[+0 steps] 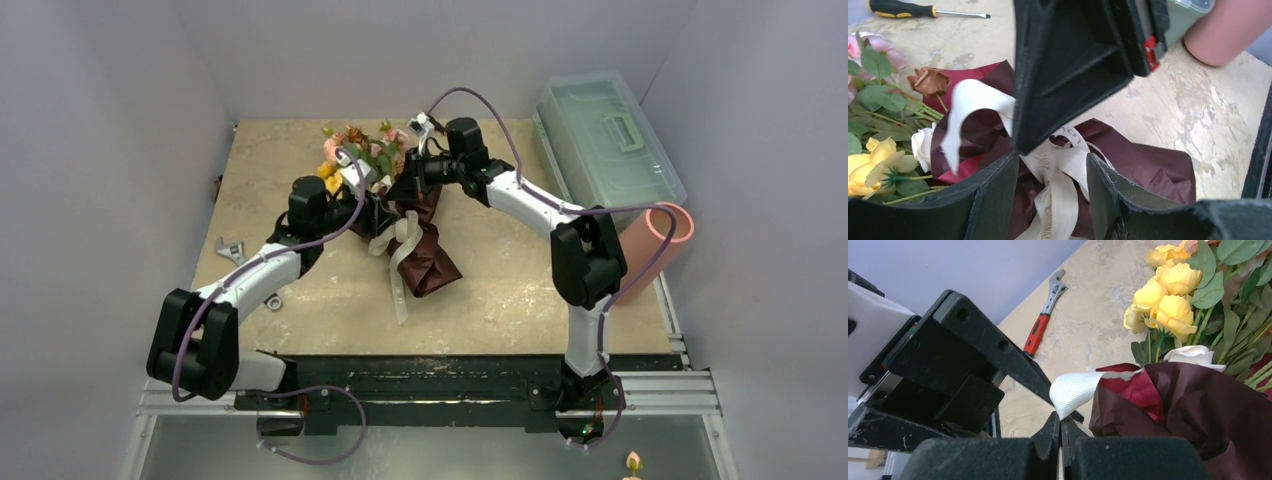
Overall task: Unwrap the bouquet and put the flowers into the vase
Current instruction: Untie the ribbon from the wrapping paper.
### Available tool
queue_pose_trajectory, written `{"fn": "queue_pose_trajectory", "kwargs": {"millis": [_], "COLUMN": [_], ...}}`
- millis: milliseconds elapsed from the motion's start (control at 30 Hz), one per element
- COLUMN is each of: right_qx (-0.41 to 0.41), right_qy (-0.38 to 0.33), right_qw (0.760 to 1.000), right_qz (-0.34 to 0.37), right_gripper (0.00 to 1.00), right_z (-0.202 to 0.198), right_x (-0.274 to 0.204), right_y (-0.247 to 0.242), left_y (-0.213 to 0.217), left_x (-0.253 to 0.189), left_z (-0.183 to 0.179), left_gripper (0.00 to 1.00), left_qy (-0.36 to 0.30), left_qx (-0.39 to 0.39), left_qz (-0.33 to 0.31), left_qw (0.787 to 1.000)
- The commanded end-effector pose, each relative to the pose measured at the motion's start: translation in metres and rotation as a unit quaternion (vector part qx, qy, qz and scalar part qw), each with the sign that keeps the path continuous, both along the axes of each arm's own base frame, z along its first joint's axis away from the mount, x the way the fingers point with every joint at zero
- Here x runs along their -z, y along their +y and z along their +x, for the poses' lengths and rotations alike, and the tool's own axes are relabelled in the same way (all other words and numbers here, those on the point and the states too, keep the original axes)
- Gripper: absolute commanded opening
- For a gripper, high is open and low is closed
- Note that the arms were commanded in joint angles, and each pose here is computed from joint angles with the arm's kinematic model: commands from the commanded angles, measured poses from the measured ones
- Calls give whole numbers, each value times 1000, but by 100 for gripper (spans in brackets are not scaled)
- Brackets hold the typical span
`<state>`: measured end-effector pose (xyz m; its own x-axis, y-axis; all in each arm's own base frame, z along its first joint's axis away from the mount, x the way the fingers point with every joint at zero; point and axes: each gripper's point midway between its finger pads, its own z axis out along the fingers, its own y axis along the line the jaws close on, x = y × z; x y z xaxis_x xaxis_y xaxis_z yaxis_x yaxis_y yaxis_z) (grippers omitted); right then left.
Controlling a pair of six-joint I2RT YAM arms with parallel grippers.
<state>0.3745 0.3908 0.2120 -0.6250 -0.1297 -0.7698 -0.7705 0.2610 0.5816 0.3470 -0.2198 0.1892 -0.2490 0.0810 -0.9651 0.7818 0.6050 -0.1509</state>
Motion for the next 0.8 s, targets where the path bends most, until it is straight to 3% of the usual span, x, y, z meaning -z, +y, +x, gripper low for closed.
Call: {"fn": "queue_pose_trajectory", "kwargs": {"millis": [0, 500, 633, 767], "right_qx": [2, 5, 4, 4], "right_qy": [-31, -17, -15, -12], "right_qw": [999, 999, 999, 999], "right_qz": [28, 47, 48, 47], "right_gripper": [0, 0, 0, 0], "right_z": [-5, -10, -10, -12], "right_x": [-32, -41, -42, -40], "right_y": [-1, 2, 2, 1], "left_y": [5, 1, 0, -4], "left_x": [-21, 16, 14, 8], "left_z": [22, 22, 23, 21], "left_gripper": [51, 51, 32, 19], "left_qy": [-27, 18, 21, 27], "left_qx": [-54, -73, -75, -66], "left_qz": [-38, -43, -51, -65], "left_qw": [997, 996, 996, 995]}}
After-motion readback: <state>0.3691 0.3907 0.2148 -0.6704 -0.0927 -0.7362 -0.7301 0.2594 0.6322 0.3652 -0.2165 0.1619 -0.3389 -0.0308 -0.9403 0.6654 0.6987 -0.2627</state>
